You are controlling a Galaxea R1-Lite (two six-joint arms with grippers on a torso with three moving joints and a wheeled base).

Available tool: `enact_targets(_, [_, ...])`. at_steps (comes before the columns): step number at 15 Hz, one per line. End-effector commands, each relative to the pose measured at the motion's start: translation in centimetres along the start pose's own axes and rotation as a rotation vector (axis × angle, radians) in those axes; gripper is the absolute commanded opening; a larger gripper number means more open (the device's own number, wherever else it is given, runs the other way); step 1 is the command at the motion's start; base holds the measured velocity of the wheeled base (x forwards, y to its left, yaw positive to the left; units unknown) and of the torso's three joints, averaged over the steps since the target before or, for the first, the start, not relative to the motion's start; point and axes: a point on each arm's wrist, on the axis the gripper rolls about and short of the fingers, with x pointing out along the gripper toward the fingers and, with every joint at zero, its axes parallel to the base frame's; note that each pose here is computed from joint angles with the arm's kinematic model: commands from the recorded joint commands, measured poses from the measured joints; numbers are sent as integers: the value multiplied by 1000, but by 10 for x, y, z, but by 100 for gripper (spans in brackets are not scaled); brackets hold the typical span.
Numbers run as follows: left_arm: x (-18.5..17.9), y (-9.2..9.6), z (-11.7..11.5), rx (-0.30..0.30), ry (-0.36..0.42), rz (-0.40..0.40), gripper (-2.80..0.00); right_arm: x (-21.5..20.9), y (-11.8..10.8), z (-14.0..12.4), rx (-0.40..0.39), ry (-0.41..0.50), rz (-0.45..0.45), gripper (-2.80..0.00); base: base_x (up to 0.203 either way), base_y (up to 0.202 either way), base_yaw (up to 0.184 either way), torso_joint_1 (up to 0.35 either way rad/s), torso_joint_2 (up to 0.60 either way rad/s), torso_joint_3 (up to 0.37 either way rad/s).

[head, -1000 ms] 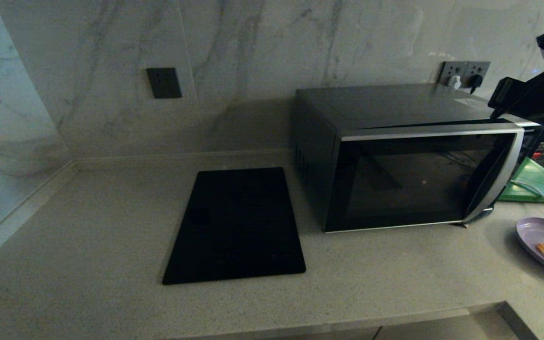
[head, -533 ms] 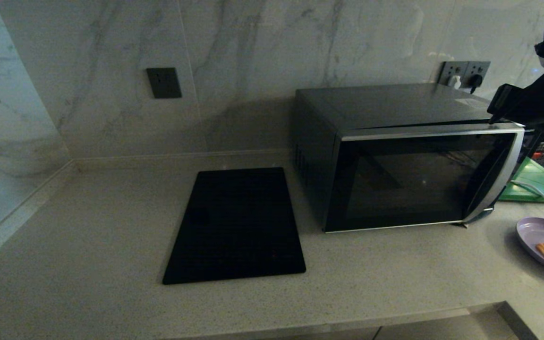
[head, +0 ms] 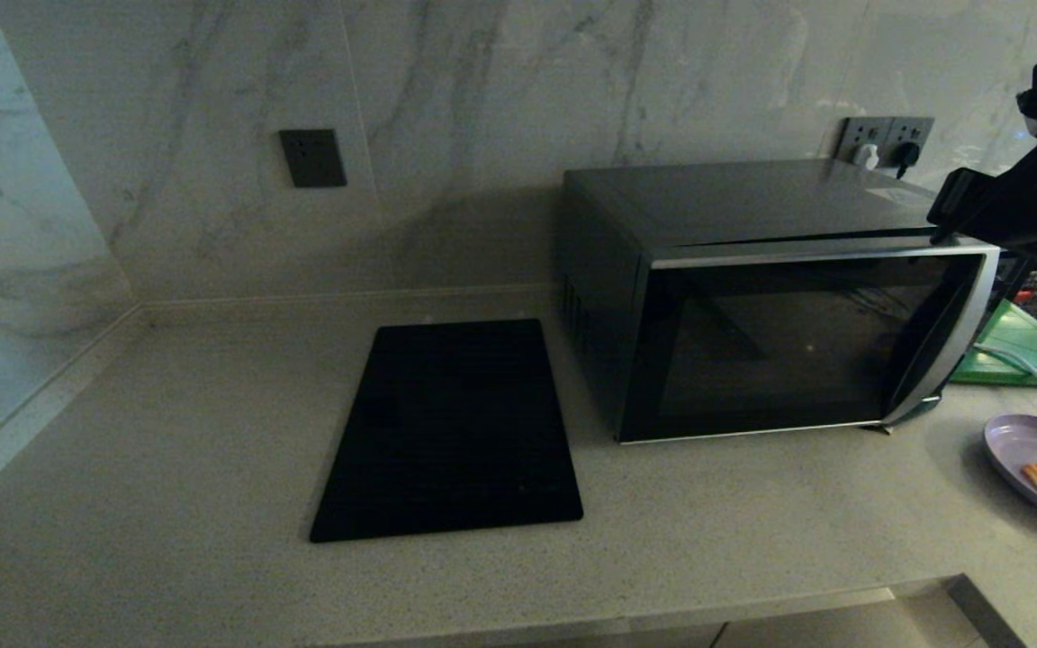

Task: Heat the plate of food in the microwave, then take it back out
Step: Open the microwave oven

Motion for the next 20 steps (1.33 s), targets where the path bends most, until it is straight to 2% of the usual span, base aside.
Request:
enact_targets(1, [0,0,0,-1,0,0,-280,-2,-3,1,4,1,-8,-280,0,0,0,0,0,0])
enact_targets(5, [0,0,0,-1,0,0,-280,-9,-7,2,8,-4,-16,-280,0,0,0,0,0,0])
enact_targets(12, [0,0,0,-1,0,0,-280,-28,-16,-11,-4,45,-26,-280,0,0,0,0,0,0])
enact_targets(20, [0,0,0,-1,1,1,-280,-67,-27,-26,-14,95,20,-280,0,0,0,0,0,0])
